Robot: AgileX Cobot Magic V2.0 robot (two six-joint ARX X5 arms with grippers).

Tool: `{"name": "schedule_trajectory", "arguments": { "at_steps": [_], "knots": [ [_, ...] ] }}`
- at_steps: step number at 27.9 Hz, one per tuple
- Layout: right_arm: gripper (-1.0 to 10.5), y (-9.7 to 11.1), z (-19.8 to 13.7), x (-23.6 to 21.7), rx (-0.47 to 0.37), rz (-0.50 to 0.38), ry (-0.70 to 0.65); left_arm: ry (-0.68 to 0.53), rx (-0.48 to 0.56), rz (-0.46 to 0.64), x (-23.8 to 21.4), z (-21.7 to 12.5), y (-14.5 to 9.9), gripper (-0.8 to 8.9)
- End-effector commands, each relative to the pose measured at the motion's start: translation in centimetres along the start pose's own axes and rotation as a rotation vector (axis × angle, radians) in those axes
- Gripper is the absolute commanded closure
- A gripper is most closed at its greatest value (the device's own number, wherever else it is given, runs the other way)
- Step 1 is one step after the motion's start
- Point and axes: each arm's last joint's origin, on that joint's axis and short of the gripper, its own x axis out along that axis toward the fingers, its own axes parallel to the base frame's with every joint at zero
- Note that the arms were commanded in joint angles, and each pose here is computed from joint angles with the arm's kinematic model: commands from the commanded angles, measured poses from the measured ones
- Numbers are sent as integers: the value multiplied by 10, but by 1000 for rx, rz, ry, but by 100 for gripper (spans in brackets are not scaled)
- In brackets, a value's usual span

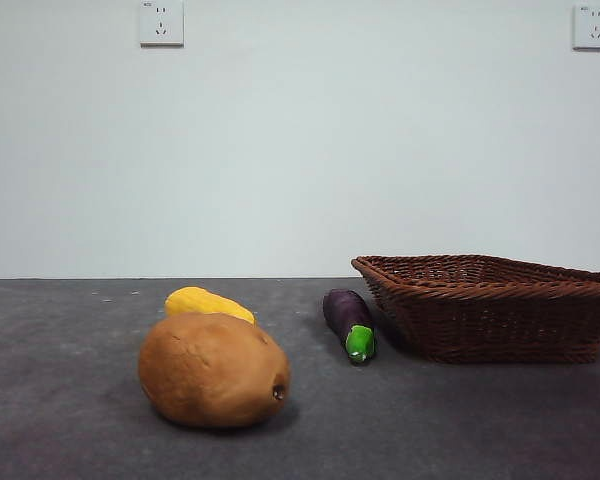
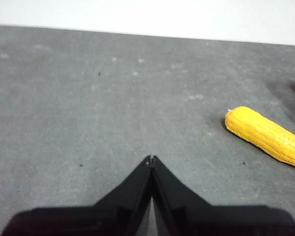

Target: Help me put the vegetables on the table into the basket

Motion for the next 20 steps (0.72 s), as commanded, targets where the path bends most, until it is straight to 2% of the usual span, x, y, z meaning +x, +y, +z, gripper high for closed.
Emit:
{"name": "schedule_trajectory", "arguments": {
  "at_steps": [1,5,10,12,14,17,20],
  "knots": [
    [950,5,8,3,8,1,34,26,-18,-19,4,4,-1,819],
    [950,12,16,13,3,29,136,82,-34,-70,13,7,-2,819],
    [950,22,25,31,9,89,299,175,-58,-83,25,13,-3,819],
    [949,27,29,38,-13,118,368,215,-65,-117,30,17,-5,819],
    [949,34,36,51,-53,150,497,294,-82,-180,40,26,-8,819],
    [945,43,51,71,-64,101,662,446,-132,-306,56,45,-13,818],
    [945,54,69,86,-17,77,683,559,-192,-433,70,61,-18,817]
  ]
}}
